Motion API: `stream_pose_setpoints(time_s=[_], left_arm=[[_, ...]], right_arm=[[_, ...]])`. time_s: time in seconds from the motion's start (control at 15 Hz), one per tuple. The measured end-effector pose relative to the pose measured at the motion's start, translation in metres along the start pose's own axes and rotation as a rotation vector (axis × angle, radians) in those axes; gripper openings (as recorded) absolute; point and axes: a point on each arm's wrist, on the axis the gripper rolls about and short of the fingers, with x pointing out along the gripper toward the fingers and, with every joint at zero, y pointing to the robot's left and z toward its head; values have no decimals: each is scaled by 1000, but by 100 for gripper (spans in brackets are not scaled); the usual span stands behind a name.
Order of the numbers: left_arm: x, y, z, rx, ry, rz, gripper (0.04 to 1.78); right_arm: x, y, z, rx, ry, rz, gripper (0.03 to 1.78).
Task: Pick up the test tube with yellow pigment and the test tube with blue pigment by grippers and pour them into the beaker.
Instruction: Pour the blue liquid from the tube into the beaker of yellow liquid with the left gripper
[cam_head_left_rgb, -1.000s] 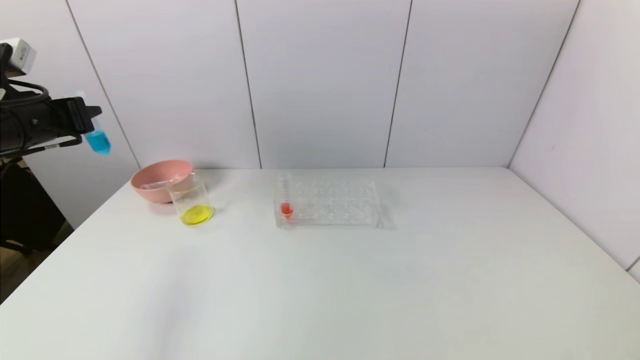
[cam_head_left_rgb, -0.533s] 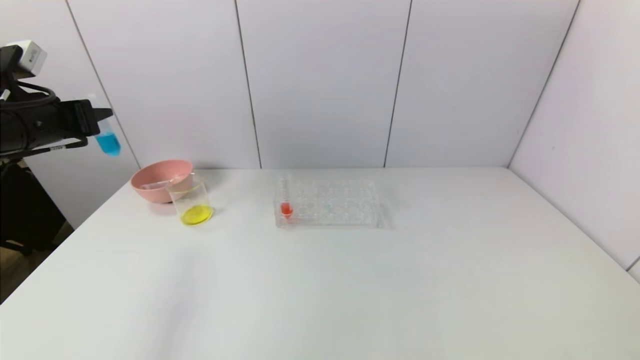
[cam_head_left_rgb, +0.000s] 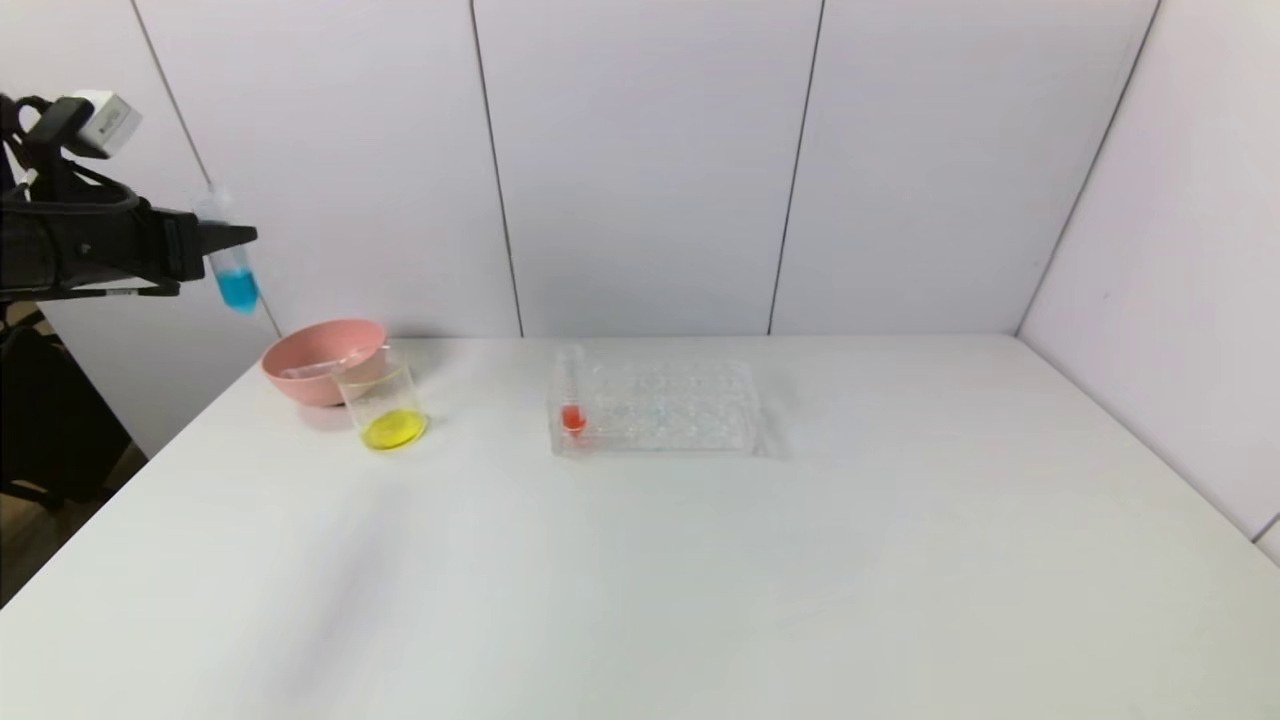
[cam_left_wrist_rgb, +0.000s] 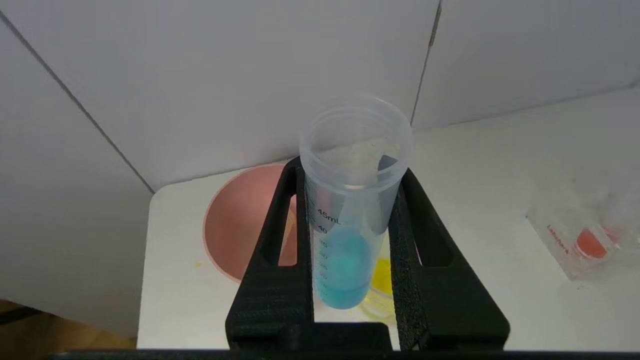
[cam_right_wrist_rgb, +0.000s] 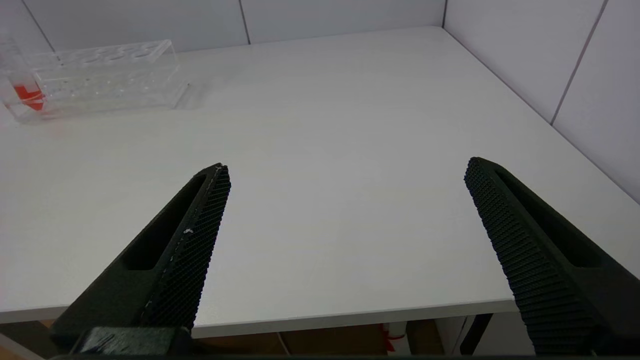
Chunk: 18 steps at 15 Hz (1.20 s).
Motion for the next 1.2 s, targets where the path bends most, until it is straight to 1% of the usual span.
stream_pose_setpoints(time_s=[0.13, 0.27, 0.4, 0.47, 0.6, 0.93, 1.2], left_arm=[[0, 8, 3, 60, 86, -17, 45], [-2, 14, 13, 163, 162, -40, 45], [-2, 20, 23, 285, 233, -82, 45], [0, 22, 22, 341, 272, -109, 45], [7, 27, 9, 424, 354, -183, 45], [27, 35, -10, 585, 377, -247, 45], [38, 35, -15, 740, 358, -277, 45]], right_arm=[[0, 0, 0, 0, 0, 0, 171], [0, 0, 0, 0, 0, 0, 171], [0, 0, 0, 0, 0, 0, 171], [0, 0, 0, 0, 0, 0, 171], [0, 0, 0, 0, 0, 0, 171], [0, 0, 0, 0, 0, 0, 171], [0, 0, 0, 0, 0, 0, 171]])
